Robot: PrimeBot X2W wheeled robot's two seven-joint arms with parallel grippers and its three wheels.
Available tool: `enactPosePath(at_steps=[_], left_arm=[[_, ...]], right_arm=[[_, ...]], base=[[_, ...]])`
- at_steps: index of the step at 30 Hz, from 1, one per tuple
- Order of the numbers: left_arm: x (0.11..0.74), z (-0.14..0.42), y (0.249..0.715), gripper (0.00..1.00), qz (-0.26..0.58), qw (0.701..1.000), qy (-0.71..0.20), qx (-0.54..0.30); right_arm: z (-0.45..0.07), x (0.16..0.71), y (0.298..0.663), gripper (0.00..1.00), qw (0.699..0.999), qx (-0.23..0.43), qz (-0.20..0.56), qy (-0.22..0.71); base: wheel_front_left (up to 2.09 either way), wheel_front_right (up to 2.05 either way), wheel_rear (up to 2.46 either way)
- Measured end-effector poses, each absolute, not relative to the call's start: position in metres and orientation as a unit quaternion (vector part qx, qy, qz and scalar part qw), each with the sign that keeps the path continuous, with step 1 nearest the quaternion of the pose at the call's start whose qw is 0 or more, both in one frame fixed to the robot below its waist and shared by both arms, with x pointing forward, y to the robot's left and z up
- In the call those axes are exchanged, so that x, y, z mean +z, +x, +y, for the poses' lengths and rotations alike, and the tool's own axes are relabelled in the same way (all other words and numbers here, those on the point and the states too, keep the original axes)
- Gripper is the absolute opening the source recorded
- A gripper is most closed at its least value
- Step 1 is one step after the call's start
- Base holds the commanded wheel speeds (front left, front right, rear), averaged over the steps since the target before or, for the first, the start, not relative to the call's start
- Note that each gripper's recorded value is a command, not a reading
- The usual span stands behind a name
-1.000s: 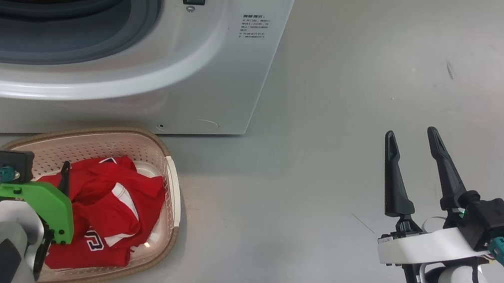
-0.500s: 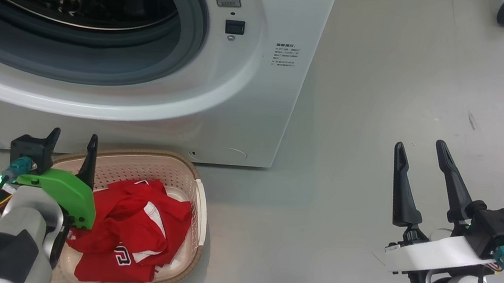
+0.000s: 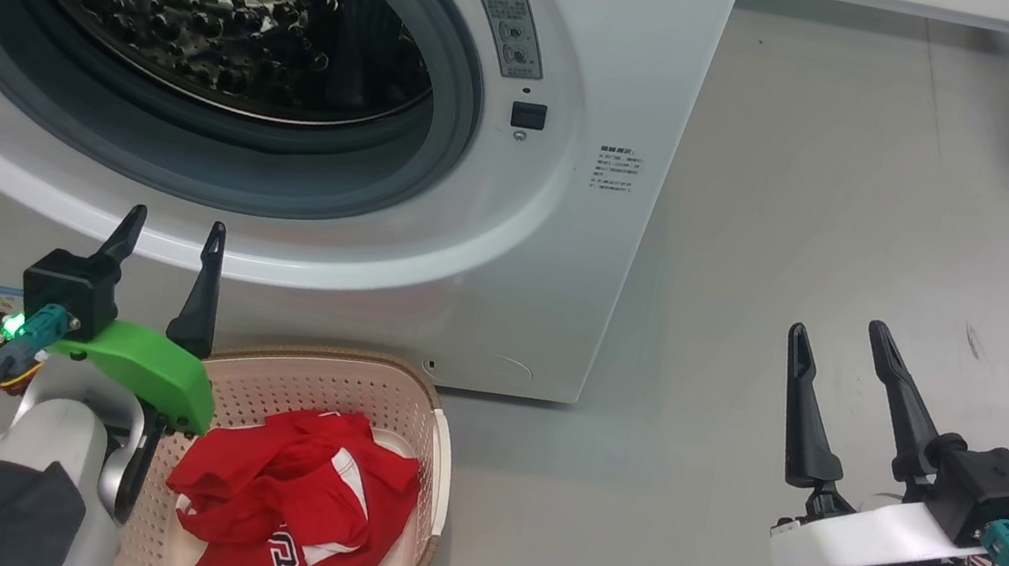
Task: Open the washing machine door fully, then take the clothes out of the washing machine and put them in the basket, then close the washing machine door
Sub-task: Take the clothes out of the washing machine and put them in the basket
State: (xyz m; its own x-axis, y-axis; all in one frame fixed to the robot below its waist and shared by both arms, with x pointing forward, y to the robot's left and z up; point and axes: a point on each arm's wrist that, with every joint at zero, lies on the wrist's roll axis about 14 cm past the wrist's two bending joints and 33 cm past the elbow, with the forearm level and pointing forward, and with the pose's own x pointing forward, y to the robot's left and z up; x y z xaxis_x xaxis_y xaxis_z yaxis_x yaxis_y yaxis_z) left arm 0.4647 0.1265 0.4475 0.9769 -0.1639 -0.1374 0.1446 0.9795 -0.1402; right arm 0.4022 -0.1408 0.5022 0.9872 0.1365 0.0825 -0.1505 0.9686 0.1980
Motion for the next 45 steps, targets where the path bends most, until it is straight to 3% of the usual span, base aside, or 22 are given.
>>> enactPosePath(at_steps=[7, 17, 45], left_arm=[[0.483, 0.135, 0.45, 1.0, 0.016, 0.995, -0.072, -0.071], [0.48, 0.131, 0.422, 1.0, 0.015, 0.993, -0.086, -0.078], [0.497, 0.132, 0.399, 1.0, -0.019, 0.991, -0.103, -0.078]], right_arm=[[-0.134, 0.512, 0.395, 1.0, 0.99, 0.083, -0.046, 0.102], [-0.134, 0.517, 0.385, 1.0, 0.99, 0.085, -0.052, 0.102], [-0.136, 0.518, 0.379, 1.0, 0.99, 0.081, -0.055, 0.102]], base=[[0.0, 0.0, 0.0], [0.0, 0.0, 0.0], [0.0, 0.0, 0.0]])
